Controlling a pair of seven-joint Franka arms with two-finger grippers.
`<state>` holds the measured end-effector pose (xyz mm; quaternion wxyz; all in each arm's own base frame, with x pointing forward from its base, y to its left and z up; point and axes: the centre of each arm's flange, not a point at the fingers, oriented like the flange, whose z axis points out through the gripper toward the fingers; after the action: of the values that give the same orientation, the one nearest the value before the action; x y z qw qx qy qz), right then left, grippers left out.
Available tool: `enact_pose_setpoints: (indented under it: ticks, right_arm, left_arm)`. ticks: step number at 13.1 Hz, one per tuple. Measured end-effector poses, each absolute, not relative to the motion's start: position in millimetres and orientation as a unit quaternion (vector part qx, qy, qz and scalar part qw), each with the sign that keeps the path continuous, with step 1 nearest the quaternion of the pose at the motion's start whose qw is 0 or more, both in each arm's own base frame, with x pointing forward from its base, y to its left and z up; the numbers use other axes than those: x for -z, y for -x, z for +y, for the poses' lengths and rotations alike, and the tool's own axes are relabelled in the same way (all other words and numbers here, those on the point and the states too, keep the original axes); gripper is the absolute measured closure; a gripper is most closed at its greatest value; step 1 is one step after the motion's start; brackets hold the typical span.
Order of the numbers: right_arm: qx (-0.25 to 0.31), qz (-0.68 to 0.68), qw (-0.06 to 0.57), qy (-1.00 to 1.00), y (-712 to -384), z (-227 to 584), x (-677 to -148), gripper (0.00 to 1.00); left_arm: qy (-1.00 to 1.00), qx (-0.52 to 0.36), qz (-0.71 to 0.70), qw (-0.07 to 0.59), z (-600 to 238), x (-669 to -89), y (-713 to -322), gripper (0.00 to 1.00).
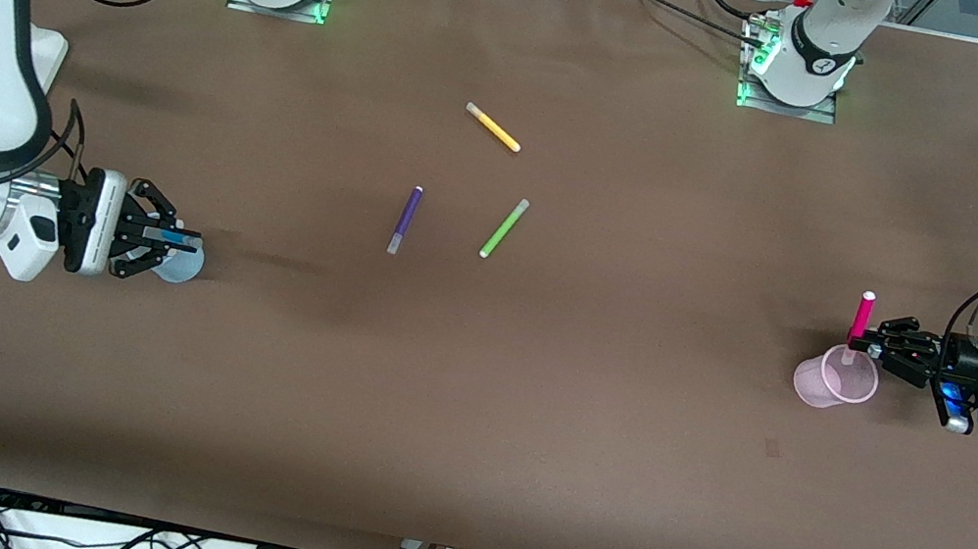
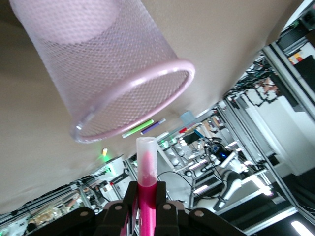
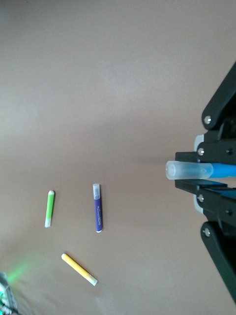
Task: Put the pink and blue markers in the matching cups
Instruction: 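Open both grippers to drop the markers into their matching cups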
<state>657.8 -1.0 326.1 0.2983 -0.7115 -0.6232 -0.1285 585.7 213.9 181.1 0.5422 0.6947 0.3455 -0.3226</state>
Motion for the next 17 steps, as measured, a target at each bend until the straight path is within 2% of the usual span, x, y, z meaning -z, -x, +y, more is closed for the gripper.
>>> enact_pose_setpoints:
  ticks: [4, 9, 10, 11, 12, 13, 17]
  right_arm:
    - [0.145, -0.638, 0.317, 0.686, -651, -37, -311, 0.83]
    - [0.157, -0.655, 0.327, 0.663, -645, -62, -300, 0.83]
    - [0.161, -0.656, 0.329, 0.660, -645, -66, -295, 0.83]
    - [0.168, -0.655, 0.333, 0.658, -644, -69, -291, 0.83]
    - [0.174, -0.653, 0.335, 0.656, -644, -72, -287, 0.83]
    - [0.176, -0.651, 0.337, 0.657, -644, -72, -285, 0.77]
    - [0.154, -0.606, 0.356, 0.694, -648, -68, -297, 0.31]
  left_arm:
    - [-0.675, 0.329, 0.350, 0.560, 218, -158, -579, 0.82]
    - [-0.679, 0.323, 0.341, 0.565, 216, -158, -579, 0.82]
    - [-0.680, 0.321, 0.339, 0.565, 216, -158, -580, 0.76]
    - [-0.680, 0.321, 0.339, 0.566, 216, -158, -580, 0.65]
    - [-0.680, 0.320, 0.339, 0.566, 216, -158, -580, 0.61]
    - [-0.680, 0.320, 0.338, 0.566, 216, -158, -580, 0.60]
    - [-0.682, 0.316, 0.338, 0.566, 218, -160, -582, 0.60]
